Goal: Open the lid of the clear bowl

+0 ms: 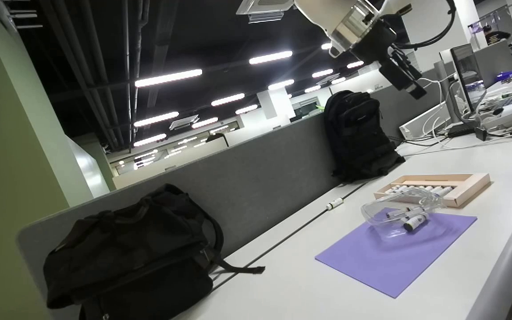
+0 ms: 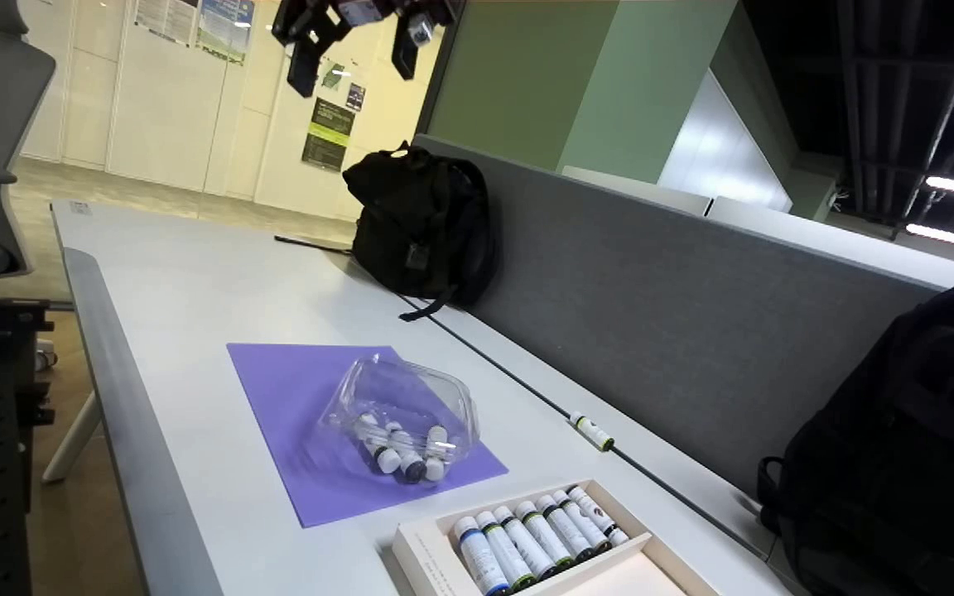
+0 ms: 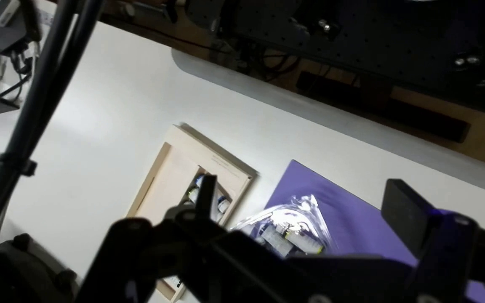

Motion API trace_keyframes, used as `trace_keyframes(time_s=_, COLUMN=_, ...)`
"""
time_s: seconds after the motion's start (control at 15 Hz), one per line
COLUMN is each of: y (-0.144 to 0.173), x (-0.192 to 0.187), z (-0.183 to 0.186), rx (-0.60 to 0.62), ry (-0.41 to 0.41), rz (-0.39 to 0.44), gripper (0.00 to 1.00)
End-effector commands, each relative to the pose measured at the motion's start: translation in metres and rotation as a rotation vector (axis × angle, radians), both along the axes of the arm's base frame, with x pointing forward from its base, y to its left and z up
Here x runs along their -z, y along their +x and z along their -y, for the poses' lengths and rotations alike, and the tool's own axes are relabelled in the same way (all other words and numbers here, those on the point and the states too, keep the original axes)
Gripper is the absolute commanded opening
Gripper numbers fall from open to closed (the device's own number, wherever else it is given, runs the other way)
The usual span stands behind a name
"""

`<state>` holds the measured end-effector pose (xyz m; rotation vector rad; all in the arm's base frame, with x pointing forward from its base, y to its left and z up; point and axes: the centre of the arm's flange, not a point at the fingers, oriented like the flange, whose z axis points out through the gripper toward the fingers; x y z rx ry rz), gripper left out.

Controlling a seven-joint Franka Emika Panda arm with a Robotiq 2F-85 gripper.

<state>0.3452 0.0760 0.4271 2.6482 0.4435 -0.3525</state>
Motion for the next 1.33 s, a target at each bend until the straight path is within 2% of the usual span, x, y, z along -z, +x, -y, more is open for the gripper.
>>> trace_keyframes(time_s=0.0, y=-0.004, x=0.048, z=0.018, rx=-0.11, ry=-0.148, rz=0.023, gripper=1.0)
trace_keyframes(time_s=0.2, y=0.007, x=0.078, z=0.023, rx=-0.14, ry=-0.253, rz=0.097, gripper=1.0)
trace_keyframes(time_s=0.47, y=0.018, x=0.111, z=0.018, rx=-0.134, ry=-0.291, rz=0.16, gripper=1.0)
trace_keyframes(time_s=0.67, y=0.025, x=0.133, z=0.017, rx=-0.075, ry=-0.313, rz=0.139, gripper=1.0)
trace_keyframes(time_s=0.73, y=0.027, x=0.133, z=0.017, rx=-0.031, ry=-0.294, rz=0.088, gripper=1.0)
trace_keyframes(time_s=0.8, y=0.012, x=0.126, z=0.02, rx=-0.103, ry=-0.285, rz=0.111, gripper=1.0)
trace_keyframes(time_s=0.93, y=0.015, x=0.134, z=0.021, rx=-0.078, ry=-0.288, rz=0.081, gripper=1.0)
trace_keyframes(time_s=1.27, y=0.019, x=0.135, z=0.021, rx=-0.07, ry=-0.289, rz=0.077, gripper=1.0)
